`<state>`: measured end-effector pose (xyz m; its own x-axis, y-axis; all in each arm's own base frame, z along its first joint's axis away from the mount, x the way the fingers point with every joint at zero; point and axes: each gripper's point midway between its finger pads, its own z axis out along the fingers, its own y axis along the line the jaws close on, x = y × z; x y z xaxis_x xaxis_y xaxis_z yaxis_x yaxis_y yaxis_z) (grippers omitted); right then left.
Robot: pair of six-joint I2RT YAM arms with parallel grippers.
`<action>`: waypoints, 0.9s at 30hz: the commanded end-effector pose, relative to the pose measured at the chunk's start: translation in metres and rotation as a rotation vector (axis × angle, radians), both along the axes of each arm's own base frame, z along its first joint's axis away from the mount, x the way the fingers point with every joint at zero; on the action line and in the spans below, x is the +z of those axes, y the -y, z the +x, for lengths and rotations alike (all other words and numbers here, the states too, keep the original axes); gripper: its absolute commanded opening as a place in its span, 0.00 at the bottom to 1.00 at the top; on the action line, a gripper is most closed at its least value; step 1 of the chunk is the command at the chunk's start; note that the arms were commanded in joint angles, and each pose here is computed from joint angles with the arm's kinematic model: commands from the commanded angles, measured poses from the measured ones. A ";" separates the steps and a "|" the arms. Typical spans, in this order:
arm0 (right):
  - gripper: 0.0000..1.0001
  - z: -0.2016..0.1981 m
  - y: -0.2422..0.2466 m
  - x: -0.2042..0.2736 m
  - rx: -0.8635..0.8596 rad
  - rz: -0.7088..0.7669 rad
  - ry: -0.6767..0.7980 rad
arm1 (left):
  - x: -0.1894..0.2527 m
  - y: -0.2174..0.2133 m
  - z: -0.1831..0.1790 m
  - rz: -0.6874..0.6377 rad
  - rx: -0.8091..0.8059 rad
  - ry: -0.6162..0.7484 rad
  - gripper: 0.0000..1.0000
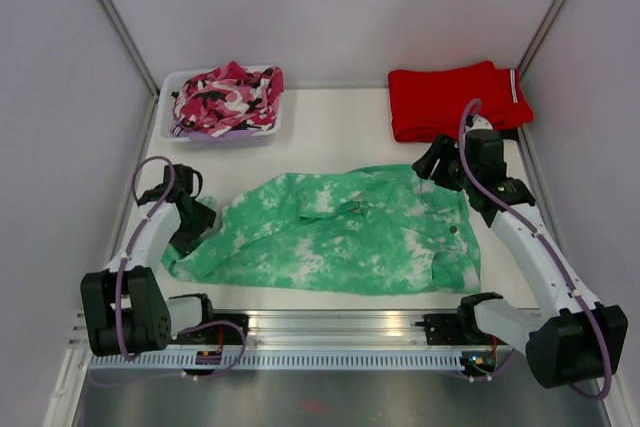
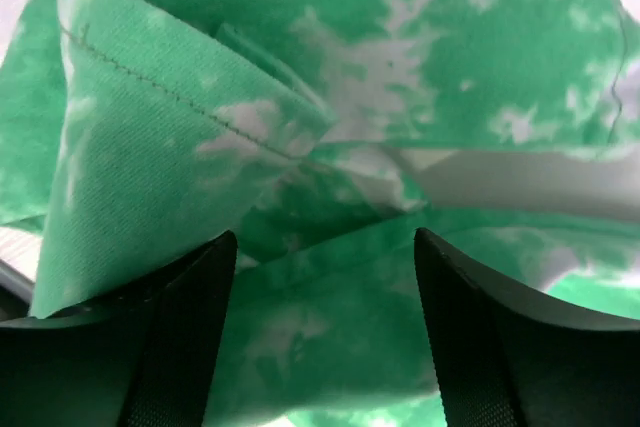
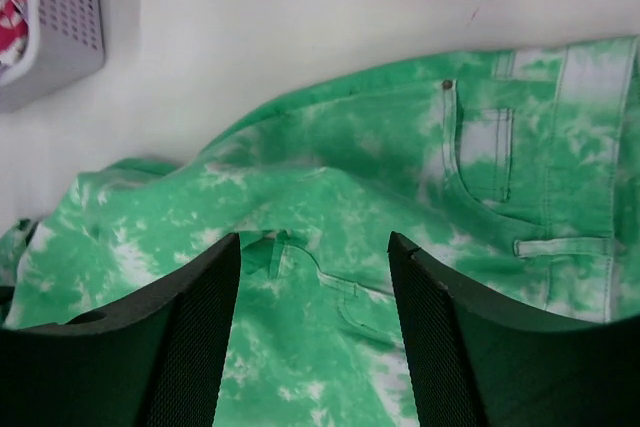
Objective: Fold and stack the trousers
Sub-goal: Flatten the trousers out
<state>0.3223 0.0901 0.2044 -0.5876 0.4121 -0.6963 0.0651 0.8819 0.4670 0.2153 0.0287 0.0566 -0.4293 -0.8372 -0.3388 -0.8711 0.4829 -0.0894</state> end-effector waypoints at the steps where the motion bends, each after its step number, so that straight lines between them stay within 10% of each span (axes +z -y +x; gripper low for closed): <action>1: 0.67 -0.001 -0.020 -0.016 0.094 0.000 -0.015 | 0.011 -0.018 0.028 0.065 0.078 0.094 0.69; 8: 0.65 0.011 -0.030 -0.038 0.081 -0.024 -0.037 | 0.022 -0.043 0.032 0.104 0.130 0.074 0.02; 17: 0.61 0.005 0.013 -0.106 -0.047 -0.214 -0.176 | 0.129 -0.105 0.033 0.243 0.175 0.292 0.03; 19: 0.60 0.002 0.009 -0.114 -0.053 -0.156 -0.198 | 0.134 -0.104 0.036 0.251 0.135 0.309 0.23; 23: 0.59 -0.012 0.016 -0.137 -0.062 -0.158 -0.257 | 0.104 -0.092 0.040 0.183 0.063 0.271 0.94; 27: 0.62 -0.015 0.022 -0.133 -0.064 -0.187 -0.229 | 0.058 -0.079 0.029 0.070 0.083 0.149 1.00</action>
<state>0.2974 0.0726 0.0568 -0.7629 0.3341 -0.5535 0.2204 0.9393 0.2631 0.2532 0.1207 0.1522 -0.2083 -0.8048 -0.5557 -0.8847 0.3973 -0.2437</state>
